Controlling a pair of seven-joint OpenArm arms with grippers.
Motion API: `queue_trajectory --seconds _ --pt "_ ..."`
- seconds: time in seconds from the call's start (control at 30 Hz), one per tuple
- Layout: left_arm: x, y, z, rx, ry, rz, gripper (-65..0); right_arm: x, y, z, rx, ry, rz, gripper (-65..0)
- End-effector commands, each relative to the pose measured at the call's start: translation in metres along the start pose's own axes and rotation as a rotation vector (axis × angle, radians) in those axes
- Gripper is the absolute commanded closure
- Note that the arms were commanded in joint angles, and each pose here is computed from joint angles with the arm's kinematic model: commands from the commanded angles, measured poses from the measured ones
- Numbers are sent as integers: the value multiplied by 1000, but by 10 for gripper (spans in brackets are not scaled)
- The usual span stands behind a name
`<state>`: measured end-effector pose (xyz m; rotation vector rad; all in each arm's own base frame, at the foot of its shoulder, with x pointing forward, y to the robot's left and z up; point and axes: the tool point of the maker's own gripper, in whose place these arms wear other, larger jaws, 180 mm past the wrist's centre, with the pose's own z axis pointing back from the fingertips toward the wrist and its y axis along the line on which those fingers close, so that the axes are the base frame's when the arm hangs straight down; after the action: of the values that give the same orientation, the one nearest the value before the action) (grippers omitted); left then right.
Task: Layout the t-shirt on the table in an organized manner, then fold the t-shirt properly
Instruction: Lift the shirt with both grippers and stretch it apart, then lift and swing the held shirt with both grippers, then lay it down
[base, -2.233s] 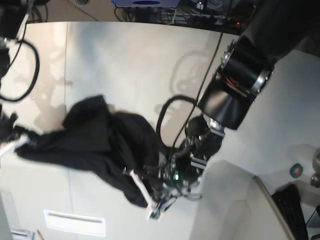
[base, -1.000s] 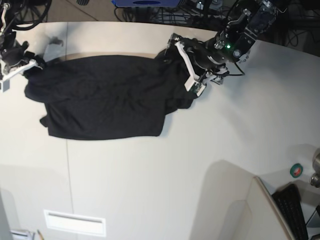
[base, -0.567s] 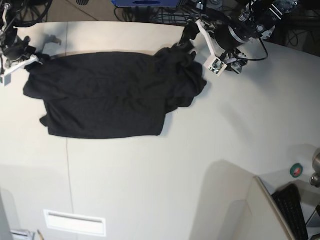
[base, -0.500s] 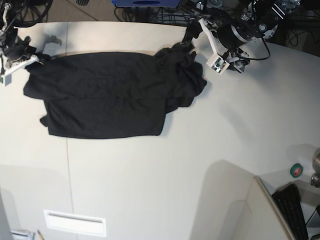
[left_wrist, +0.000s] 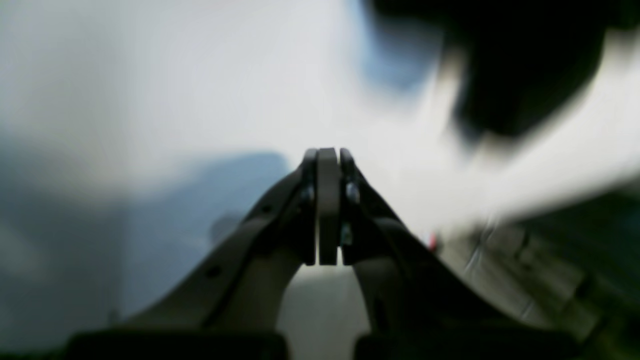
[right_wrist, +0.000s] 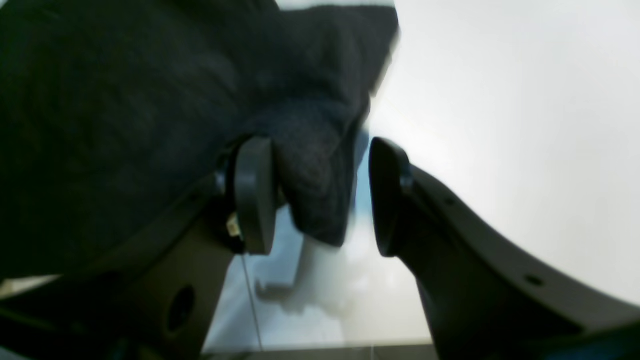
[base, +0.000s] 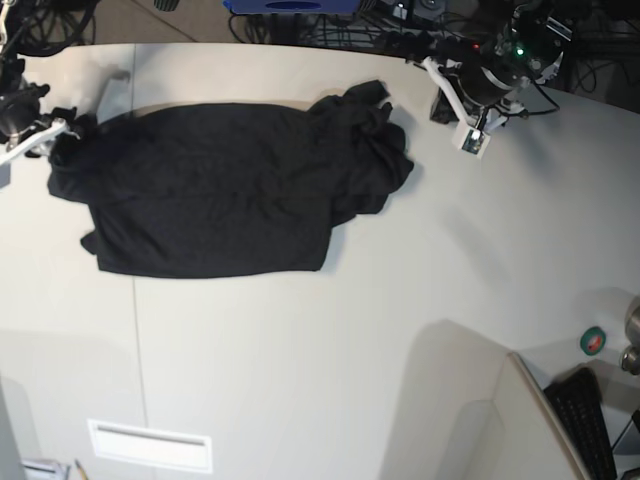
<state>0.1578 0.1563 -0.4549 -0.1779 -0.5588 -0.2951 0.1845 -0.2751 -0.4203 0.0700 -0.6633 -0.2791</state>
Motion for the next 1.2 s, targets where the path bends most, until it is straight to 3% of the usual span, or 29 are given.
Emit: queue_trajectory --seconds 0.0,0.1,0.23,0.3,0.37,0.57,0.6,0.63,0.7,0.73,0.83,1.0,1.17 --pt "15 -3 4 -2 -53 11 0 19 1 5 6 -56 22 -278" --pt "37 -16 6 -20 -122 50 0 22 5 6 13 -65 29 -278" --pt "59 -27 -1 -38 -180 90 -421 21 6 6 16 -63 31 -282" --pt "69 -27 -8 -36 -198 107 -576 21 6 6 15 -62 30 -284" --pt "75 -25 -20 -29 -202 134 -650 21 7 6 17 -63 31 -285" --pt "76 -26 -63 -25 -135 220 -632 22 7 5 18 -63 28 -284" --pt "74 -27 -67 -28 -109 230 -566 22 7 5 18 -63 28 -284" --pt "75 -28 -70 -32 -85 236 -446 22 7 5 18 -63 28 -282" --pt "88 -27 -66 -36 -92 221 -123 21 7 5 18 -61 27 -282" --pt "99 -27 -61 -38 -123 214 0 20 5 4 16 -56 25 -282" --pt "128 0 -40 13 -212 226 0 6 8 -5 29 -14 13 -282" --pt "155 27 -29 58 -215 191 0 -9 37 -45 115 74 15 -281" --pt "166 46 -26 97 -224 171 0 9 33 -64 106 58 -59 -284"
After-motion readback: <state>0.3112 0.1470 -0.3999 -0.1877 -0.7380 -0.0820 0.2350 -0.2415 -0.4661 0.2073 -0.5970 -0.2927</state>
